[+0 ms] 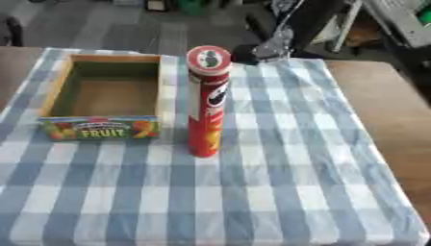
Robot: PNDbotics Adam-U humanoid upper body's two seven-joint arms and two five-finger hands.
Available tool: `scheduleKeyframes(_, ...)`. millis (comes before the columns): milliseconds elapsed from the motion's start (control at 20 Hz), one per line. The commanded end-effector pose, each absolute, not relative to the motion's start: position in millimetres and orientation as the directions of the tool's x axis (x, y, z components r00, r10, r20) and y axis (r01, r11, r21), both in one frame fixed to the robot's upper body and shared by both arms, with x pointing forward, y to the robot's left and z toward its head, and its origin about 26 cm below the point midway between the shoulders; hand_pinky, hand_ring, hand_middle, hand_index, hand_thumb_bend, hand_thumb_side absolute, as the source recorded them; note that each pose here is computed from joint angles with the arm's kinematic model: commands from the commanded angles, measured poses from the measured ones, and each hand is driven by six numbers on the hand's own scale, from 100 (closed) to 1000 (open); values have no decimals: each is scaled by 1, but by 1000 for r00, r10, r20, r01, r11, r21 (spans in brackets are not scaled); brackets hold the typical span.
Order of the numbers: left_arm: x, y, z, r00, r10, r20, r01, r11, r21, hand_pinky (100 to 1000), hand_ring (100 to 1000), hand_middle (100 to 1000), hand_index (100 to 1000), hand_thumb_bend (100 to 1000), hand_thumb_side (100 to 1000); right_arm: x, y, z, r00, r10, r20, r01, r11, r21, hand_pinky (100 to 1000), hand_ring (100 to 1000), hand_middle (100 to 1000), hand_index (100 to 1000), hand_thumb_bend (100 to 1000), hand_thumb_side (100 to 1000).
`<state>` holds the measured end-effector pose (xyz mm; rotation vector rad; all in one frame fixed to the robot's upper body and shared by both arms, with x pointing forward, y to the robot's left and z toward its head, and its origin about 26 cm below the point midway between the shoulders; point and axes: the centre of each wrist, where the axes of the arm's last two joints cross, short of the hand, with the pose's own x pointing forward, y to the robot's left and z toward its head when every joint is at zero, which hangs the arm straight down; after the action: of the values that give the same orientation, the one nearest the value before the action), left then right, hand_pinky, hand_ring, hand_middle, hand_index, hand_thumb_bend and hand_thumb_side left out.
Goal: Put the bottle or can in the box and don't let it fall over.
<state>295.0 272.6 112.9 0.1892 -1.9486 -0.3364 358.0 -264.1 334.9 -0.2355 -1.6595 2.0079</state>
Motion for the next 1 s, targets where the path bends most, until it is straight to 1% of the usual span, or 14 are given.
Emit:
scheduleKeyframes(50, 296, 270, 121, -420, -280, 863, 36, 945, 325, 674, 516, 520, 666, 392, 630, 374, -270, 333, -819, 547, 173, -283, -122, -951, 889, 961, 997, 1000, 275, 466)
scheduleKeyframes(250, 297, 269, 121, -421, -277, 864, 39, 946, 322, 674, 516, 520, 666, 391, 630, 388, -276, 324, -792, 587, 171, -298, -127, -946, 905, 975, 1000, 1000, 278, 479)
scheduleKeyframes(600, 297, 268, 121, -422, -274, 864, 42, 946, 321, 673, 516, 520, 666, 392, 629, 398, -276, 314, -778, 606, 165, -313, -145, -939, 918, 986, 999, 1000, 285, 516)
scheduleKeyframes(900, 297, 267, 121, -422, -272, 865, 42, 947, 319, 673, 516, 520, 666, 392, 629, 409, -283, 301, -741, 638, 212, -367, -119, -923, 907, 974, 981, 1000, 285, 532)
scheduleKeyframes(1000, 297, 268, 121, -422, -272, 865, 41, 947, 318, 673, 516, 520, 666, 393, 629, 410, -284, 298, -735, 644, 214, -375, -122, -919, 894, 957, 966, 998, 288, 536)
